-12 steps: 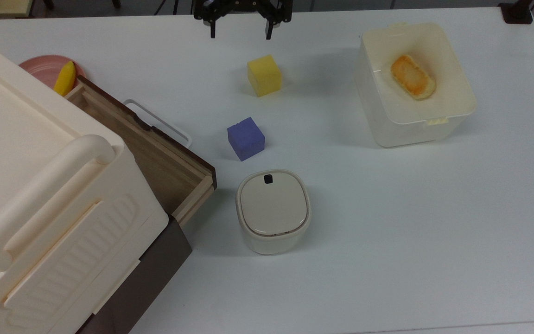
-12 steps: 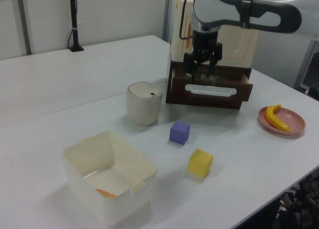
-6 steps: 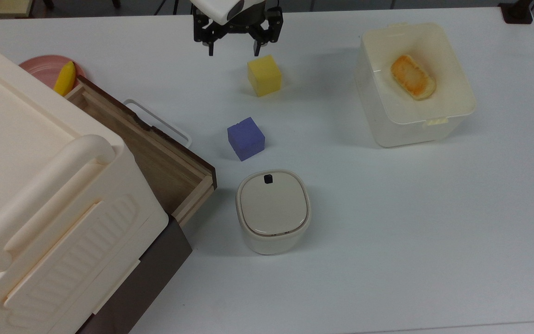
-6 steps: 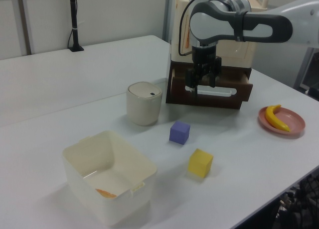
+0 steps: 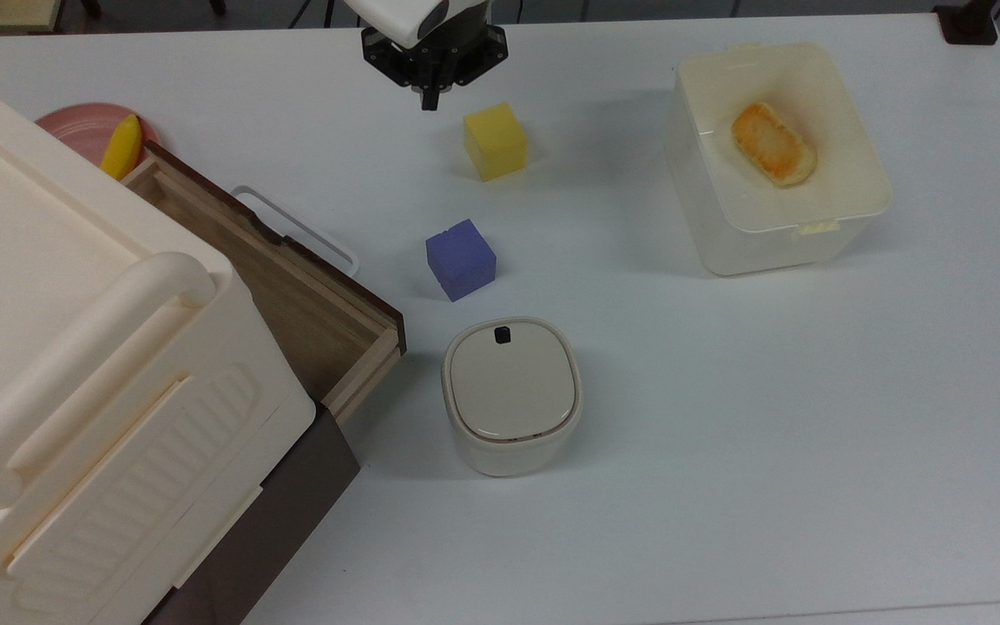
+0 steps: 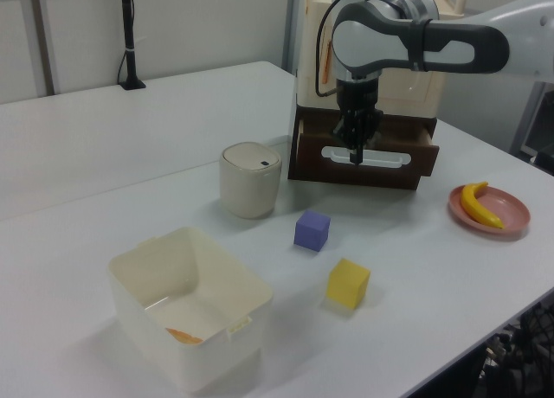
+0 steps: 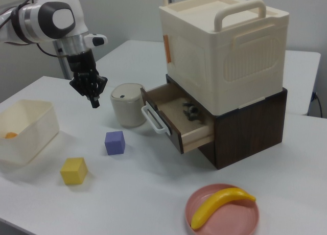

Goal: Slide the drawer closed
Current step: 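Move the gripper down to the front of the open drawer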

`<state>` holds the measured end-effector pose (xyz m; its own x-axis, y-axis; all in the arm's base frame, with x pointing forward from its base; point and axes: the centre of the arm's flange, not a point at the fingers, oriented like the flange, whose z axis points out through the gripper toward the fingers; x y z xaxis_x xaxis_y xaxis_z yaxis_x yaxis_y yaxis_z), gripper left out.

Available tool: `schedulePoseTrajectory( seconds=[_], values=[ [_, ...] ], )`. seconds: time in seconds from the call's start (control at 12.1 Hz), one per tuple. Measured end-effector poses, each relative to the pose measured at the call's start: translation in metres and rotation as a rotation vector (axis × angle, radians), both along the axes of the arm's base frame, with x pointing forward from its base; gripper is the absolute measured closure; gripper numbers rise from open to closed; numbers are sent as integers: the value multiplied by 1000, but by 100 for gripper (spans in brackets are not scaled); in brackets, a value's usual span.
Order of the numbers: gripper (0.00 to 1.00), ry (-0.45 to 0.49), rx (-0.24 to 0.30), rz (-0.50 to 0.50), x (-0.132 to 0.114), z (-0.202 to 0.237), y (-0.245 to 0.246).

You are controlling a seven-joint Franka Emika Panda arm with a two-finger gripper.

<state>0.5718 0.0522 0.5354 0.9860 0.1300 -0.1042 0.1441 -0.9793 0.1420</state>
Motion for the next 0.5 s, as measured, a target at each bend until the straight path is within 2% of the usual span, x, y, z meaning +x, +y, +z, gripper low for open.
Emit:
schedulePoseTrajectory(
  seconds=[0.08,0.25,0.5],
  values=[
    [99,-3,-2,-24,0,0,-4],
    [99,-42,-9,-180,5,-1,-22],
    [99,-153,-7,-578,27,-30,-58]
  ],
)
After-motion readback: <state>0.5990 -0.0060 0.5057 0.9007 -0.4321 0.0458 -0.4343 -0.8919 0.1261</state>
